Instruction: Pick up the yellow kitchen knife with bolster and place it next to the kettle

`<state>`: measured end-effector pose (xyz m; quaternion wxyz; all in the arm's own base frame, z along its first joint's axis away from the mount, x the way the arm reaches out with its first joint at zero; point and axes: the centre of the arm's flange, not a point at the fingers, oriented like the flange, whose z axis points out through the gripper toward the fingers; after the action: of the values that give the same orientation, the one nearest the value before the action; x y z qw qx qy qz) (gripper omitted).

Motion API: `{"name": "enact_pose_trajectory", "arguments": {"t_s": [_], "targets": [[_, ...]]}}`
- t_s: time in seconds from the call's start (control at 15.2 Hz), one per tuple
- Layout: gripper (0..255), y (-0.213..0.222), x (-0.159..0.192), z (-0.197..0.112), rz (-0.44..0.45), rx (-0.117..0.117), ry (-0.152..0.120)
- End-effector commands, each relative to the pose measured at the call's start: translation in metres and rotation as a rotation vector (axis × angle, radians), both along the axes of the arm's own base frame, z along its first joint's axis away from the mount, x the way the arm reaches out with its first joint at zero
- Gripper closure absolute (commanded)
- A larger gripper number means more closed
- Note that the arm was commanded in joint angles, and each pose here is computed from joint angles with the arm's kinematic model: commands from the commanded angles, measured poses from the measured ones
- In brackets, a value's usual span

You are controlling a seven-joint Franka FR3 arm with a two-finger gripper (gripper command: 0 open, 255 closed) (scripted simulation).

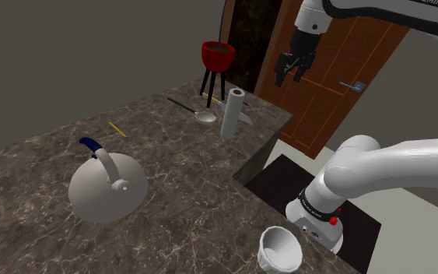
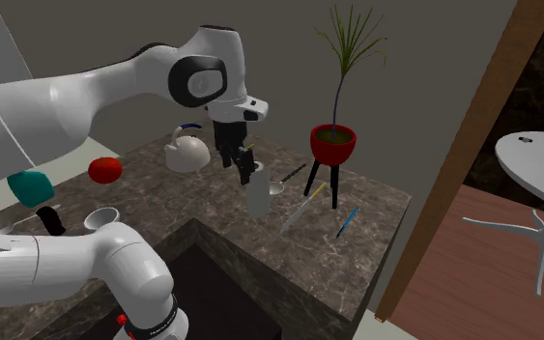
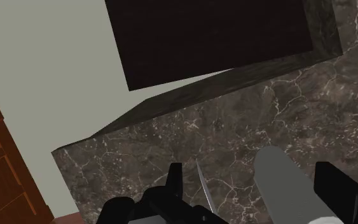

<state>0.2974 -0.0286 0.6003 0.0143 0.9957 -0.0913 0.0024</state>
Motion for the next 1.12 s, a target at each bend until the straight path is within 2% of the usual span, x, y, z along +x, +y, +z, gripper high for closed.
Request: {"name": "enact_pose_trajectory", "arguments": {"t_s": [0.0,1.06], "targets": [[0,0.0,0.0,0.0,0.0,0.0,0.0],[0,-0.042,0.168,-0.134,0.179,0.035,0.063]]}}
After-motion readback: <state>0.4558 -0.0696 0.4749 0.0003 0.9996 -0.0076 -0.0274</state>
